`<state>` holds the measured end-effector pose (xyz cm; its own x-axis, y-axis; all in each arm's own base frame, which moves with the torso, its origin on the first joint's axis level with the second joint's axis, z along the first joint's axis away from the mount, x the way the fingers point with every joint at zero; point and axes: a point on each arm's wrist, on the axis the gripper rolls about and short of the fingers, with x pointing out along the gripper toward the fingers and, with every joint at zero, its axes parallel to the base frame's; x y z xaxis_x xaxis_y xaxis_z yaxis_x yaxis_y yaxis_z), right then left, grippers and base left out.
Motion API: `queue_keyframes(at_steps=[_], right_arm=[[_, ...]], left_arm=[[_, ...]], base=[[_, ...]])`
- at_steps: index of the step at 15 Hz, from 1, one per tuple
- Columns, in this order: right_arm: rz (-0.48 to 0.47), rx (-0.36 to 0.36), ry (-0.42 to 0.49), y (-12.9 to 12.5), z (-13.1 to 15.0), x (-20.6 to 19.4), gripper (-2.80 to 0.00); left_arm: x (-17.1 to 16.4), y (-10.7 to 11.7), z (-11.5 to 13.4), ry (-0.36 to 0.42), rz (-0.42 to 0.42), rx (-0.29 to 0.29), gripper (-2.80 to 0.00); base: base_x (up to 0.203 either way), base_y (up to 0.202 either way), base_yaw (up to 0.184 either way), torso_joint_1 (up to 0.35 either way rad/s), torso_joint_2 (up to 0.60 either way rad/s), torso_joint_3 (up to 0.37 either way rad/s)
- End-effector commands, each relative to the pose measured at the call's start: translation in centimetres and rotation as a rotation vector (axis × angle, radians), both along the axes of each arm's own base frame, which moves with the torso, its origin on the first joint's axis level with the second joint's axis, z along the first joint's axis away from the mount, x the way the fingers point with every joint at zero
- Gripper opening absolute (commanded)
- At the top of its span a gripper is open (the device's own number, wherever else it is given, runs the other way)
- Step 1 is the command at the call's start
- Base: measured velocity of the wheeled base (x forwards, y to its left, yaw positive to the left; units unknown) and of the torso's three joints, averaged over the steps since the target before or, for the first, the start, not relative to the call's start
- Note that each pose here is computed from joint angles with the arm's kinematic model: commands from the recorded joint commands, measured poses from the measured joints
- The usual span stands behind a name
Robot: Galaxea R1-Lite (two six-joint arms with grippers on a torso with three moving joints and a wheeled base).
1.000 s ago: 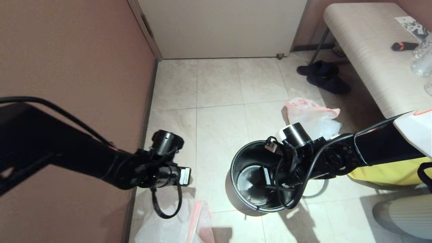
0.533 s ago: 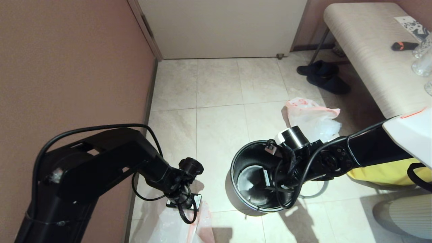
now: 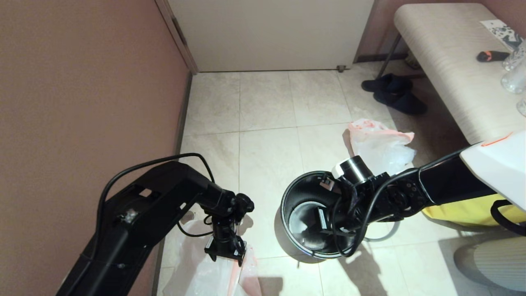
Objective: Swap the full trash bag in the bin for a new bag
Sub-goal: Pick up a new trash bag
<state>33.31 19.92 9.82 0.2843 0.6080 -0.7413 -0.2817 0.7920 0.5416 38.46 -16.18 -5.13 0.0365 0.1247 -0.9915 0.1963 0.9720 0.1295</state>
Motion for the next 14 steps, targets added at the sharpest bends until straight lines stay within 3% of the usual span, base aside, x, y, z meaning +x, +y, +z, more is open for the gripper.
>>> queue_keyframes(at_steps=[1, 3, 4, 7, 9, 11, 14], right_arm=[[-0.001, 0.001, 0.006, 0.0, -0.1, 0.0, -2.8], [-0.004, 0.0, 0.007, -0.2, -0.2, 0.1, -2.8], [0.0, -0.003, 0.004, -0.1, -0.3, 0.2, -2.8], [0.018, -0.015, -0.001, 0.0, -0.9, 0.5, -2.8], [0.018, -0.015, -0.001, 0.0, -0.9, 0.5, -2.8], [0.019, -0.017, -0.012, -0.3, -0.8, 0.7, -2.8], [0.019, -0.015, -0.016, -0.3, -0.5, 0.7, -2.8]], left_arm=[[0.2, -0.2, -2.9, 0.064, -0.004, 0.044, 0.0], [0.0, -0.6, -5.5, 0.065, -0.027, 0.172, 0.0], [-0.1, -1.2, -5.9, 0.054, -0.041, 0.202, 0.0], [1.0, -2.4, -4.6, 0.005, -0.05, 0.142, 0.0], [0.9, -3.3, -3.0, 0.013, -0.06, 0.103, 0.0], [0.2, -4.3, -1.2, 0.011, -0.047, 0.085, 0.0], [-0.6, -6.0, -0.7, -0.015, -0.028, 0.079, 0.0]], base=[[0.0, 0.0, 0.0, 0.0, 0.0, 0.0], [0.0, 0.0, 0.0, 0.0, 0.0, 0.0], [0.0, 0.0, 0.0, 0.0, 0.0, 0.0], [0.0, 0.0, 0.0, 0.0, 0.0, 0.0], [0.0, 0.0, 0.0, 0.0, 0.0, 0.0], [0.0, 0.0, 0.0, 0.0, 0.0, 0.0], [0.0, 0.0, 0.0, 0.0, 0.0, 0.0]])
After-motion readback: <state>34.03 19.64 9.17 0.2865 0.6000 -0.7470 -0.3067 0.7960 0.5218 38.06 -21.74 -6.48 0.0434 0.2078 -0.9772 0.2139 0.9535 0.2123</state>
